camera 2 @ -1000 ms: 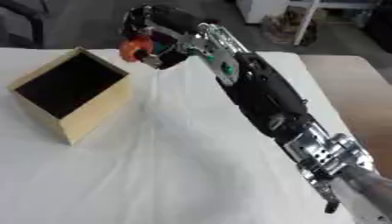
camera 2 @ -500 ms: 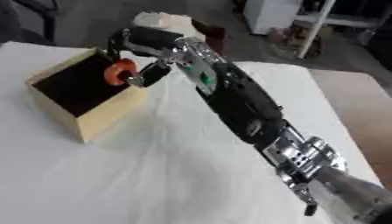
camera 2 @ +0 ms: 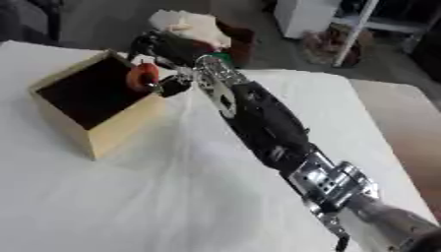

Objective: Pick up objects on the table and place them in the box.

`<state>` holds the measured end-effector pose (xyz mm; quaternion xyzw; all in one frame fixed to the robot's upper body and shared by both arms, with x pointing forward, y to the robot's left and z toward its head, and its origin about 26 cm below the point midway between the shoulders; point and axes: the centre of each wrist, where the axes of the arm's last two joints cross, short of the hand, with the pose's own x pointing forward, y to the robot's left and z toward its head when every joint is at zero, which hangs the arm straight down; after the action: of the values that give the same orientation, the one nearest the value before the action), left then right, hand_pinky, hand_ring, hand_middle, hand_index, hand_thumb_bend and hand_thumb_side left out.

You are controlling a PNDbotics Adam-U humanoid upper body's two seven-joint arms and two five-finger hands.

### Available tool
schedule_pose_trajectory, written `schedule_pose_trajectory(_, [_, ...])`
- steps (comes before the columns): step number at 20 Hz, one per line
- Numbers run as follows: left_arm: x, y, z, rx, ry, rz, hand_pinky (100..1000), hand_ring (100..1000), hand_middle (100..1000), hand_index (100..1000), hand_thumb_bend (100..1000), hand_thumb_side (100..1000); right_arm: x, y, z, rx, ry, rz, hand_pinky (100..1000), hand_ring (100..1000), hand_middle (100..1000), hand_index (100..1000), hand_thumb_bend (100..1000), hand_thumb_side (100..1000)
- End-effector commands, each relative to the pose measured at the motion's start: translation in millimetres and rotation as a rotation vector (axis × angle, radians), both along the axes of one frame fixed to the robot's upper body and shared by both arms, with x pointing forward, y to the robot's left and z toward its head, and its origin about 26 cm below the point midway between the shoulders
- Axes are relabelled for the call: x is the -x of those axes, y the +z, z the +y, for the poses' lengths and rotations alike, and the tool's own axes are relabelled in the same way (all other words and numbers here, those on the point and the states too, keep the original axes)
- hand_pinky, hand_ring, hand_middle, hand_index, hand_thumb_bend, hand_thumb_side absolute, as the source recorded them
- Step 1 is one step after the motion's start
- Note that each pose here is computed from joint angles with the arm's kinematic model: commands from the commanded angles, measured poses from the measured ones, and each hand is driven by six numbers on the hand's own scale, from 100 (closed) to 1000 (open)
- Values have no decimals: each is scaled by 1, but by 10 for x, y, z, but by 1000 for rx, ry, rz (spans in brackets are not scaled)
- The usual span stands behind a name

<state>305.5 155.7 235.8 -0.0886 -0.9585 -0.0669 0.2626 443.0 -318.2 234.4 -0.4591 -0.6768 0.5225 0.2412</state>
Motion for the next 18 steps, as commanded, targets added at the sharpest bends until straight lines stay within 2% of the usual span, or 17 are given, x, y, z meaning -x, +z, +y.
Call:
schedule_pose_trajectory(1, [29, 72, -23, -1, -14, -31, 746, 630, 635, 892, 100, 673, 79, 231, -95, 7, -66, -139, 811, 848, 796, 971, 100, 293])
schedule_pose_trajectory(2, [29, 71, -23, -2, -14, -31, 746, 630, 634, 892, 100, 673, 87, 231, -93, 0, -78, -160, 801, 849, 794, 973, 100, 318])
schedule_pose_trajectory(4, [28, 69, -20, -2, -12, -29, 746, 630, 634, 892, 100, 673, 95, 227, -92, -16, -90, -183, 800, 848, 794, 974, 100, 310])
schedule_pose_trajectory(8, [28, 68, -19, -2, -12, -28, 746, 630, 634, 892, 100, 673, 98, 219, -88, -23, -94, -192, 800, 848, 794, 974, 100, 310])
schedule_pose_trajectory(9, [29, 58, -17, -1, -11, -23, 746, 630, 634, 892, 100, 673, 107, 225, -105, -31, -99, -197, 761, 864, 788, 976, 100, 253])
schedule_pose_trajectory(10, [29, 43, -10, 1, -7, -14, 746, 630, 634, 892, 100, 673, 124, 243, -115, -45, -99, -204, 759, 867, 789, 973, 100, 251])
schedule_pose_trajectory(11, [28, 30, 3, 1, -1, -7, 745, 630, 634, 892, 100, 674, 141, 260, -99, -56, -85, -205, 746, 889, 802, 965, 100, 306])
schedule_pose_trajectory(13, [25, 9, 29, 2, 14, 2, 746, 629, 633, 892, 100, 675, 180, 269, -81, -65, -49, -189, 743, 910, 817, 974, 100, 214])
schedule_pose_trajectory(18, [17, -58, 118, 15, 69, 31, 746, 629, 632, 892, 100, 675, 299, 275, -57, -100, 50, -151, 689, 930, 814, 989, 100, 255])
